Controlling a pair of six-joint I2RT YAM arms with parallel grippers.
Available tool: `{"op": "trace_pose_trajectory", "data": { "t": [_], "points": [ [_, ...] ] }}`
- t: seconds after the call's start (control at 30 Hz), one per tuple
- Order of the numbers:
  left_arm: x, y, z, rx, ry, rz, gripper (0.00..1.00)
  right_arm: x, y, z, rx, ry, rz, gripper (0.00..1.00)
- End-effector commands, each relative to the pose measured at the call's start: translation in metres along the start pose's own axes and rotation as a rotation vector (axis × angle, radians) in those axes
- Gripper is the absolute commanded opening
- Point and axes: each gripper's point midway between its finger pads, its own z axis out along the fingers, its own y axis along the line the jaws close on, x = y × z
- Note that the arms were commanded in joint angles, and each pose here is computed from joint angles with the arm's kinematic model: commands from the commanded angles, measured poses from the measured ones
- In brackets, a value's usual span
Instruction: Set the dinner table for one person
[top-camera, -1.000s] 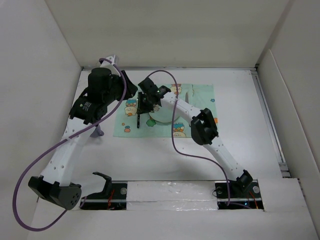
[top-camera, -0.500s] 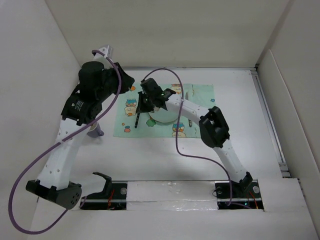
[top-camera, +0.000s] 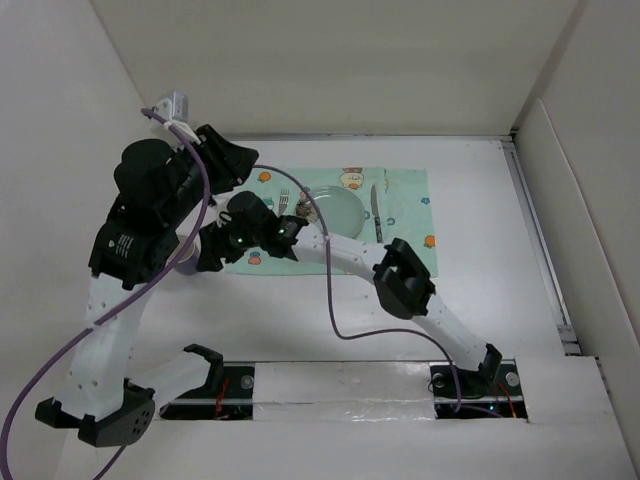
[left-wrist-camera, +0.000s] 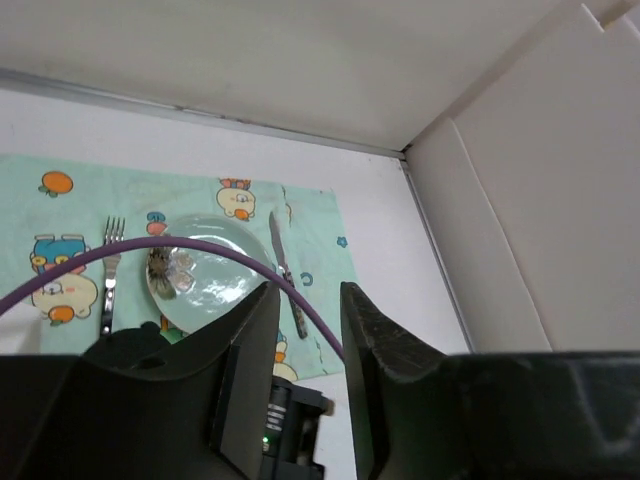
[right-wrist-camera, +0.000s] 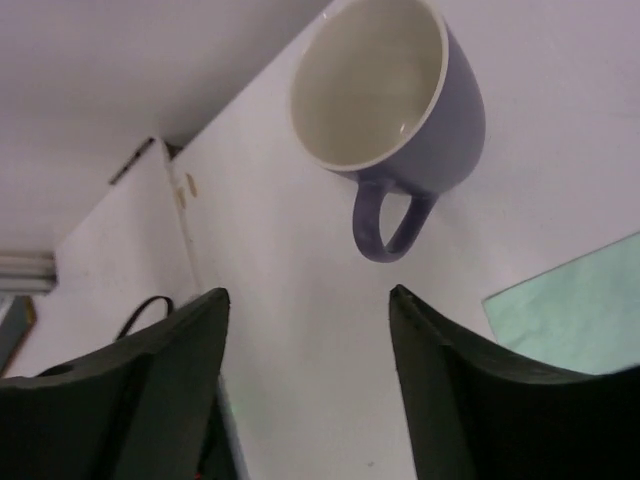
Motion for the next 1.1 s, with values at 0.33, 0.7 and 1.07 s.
{"op": "trace_pose_trajectory", "data": {
  "t": [0.33, 0.7, 1.07],
  "points": [
    [-0.005, 0.012, -0.037, -0.074, -0.041, -0.026, 0.31, 0.001, -0.010, 0.054, 0.023, -0.059, -0.199, 0.78],
    [-0.002, 0.030, -0.040, -0.151, -0.050, 0.015, 0.31, 0.005, -0.025, 0.074, 0.093, -0.128, -0.211, 0.59],
    [-0.010, 0.033, -0.039, -0.165, -0.096, 0.043, 0.31, -0.097, 0.048, 0.004, -0.002, -0.398, -0.165, 0.00]
  ]
}}
